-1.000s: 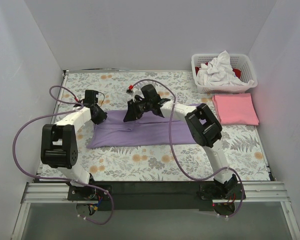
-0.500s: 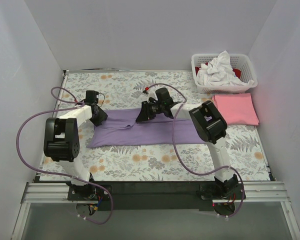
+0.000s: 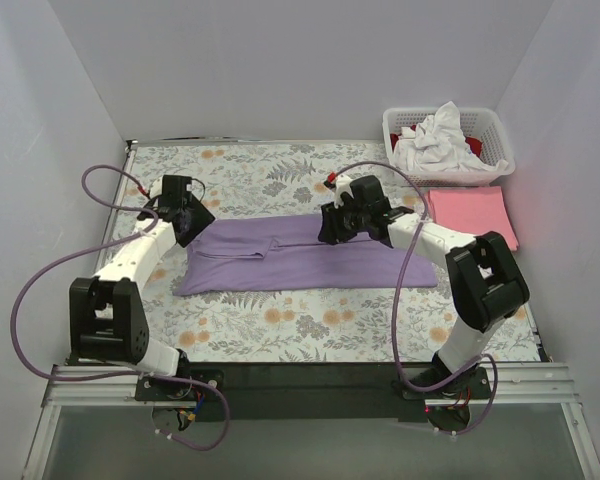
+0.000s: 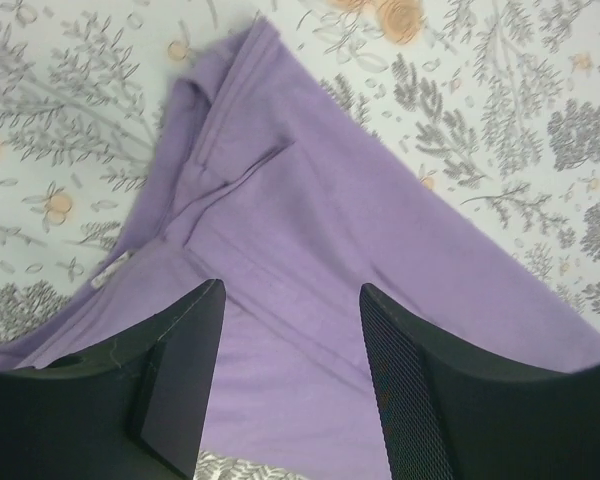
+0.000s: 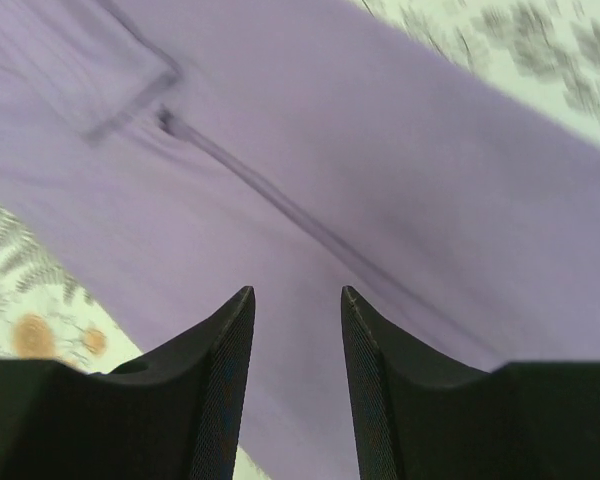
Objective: Fold and stack the t-shirts
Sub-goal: Fold the tshirt
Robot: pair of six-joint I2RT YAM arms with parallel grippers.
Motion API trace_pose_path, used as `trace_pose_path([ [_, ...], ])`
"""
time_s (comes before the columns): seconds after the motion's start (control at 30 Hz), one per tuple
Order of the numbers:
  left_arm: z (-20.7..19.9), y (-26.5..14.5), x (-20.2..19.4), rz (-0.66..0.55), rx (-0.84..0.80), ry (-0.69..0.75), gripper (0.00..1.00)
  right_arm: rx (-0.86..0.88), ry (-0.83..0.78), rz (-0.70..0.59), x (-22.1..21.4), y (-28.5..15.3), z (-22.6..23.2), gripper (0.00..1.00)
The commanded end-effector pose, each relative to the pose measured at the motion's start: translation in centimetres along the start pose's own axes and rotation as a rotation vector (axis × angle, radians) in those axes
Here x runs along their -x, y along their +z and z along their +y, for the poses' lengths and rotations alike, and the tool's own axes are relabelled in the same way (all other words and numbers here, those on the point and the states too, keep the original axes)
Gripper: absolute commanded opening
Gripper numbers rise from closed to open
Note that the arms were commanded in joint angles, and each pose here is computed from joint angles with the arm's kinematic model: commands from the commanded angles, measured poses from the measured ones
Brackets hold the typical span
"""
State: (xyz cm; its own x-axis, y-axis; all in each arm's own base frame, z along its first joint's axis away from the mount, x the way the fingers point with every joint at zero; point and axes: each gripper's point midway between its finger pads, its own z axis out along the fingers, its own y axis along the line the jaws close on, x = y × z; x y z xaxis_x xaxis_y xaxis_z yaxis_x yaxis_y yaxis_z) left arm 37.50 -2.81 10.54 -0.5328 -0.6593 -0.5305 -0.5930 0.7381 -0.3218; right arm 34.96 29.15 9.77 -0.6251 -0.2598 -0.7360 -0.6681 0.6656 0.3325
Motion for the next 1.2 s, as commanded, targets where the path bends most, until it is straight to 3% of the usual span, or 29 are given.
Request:
trace_pose_path([
  [0.0,2.4,-0.8,-1.5,-0.001,0.048,0.011,0.56,-0.254,0.006,0.140,-5.4,-2.5,-4.0,0.47],
  [0.17,4.5,0.6,-4.3,0.076,0.104,0.057,0.53,-0.413,0.019,0.225,-9.0,-4.8,-6.3,0.47],
  [0.4,6.5,4.6,-5.6,0.099,0.223,0.105,0.49,-0.398,0.058,0.392,-14.0,-5.2,-5.8,0.48],
  [0.5,7.0,7.1,-6.0,0.136,0.299,0.131,0.47,-0.306,0.068,0.459,-16.4,-5.2,-3.2,0.47],
  [0.7,2.5,11.8,-2.0,0.074,0.279,0.173,0.47,-0.080,0.090,0.553,-20.2,-5.2,5.0,0.47],
  [0.73,-0.2,12.3,0.0,0.041,0.225,0.164,0.47,-0.028,0.096,0.557,-20.4,-5.1,6.5,0.47],
  [0.8,-1.7,14.5,-0.3,0.057,0.208,0.200,0.48,0.032,0.083,0.565,-20.6,-4.5,9.0,0.47],
  [0.87,-5.2,16.4,1.1,0.027,0.155,0.216,0.48,0.104,0.070,0.542,-19.6,-3.6,11.0,0.47],
  [0.93,-7.8,18.4,0.1,0.041,0.109,0.261,0.49,0.167,0.052,0.524,-18.3,-2.3,13.1,0.47],
  [0.97,-10.9,18.2,1.4,0.005,0.048,0.268,0.50,0.184,0.045,0.516,-17.8,-1.9,13.7,0.47],
  [1.1,-13.5,19.2,1.0,-0.003,0.000,0.293,0.51,0.204,-0.007,0.446,-14.4,-1.1,15.4,0.46],
  [1.17,-13.4,18.7,2.0,-0.039,0.020,0.291,0.52,0.135,-0.038,0.413,-13.2,-1.3,14.4,0.46],
])
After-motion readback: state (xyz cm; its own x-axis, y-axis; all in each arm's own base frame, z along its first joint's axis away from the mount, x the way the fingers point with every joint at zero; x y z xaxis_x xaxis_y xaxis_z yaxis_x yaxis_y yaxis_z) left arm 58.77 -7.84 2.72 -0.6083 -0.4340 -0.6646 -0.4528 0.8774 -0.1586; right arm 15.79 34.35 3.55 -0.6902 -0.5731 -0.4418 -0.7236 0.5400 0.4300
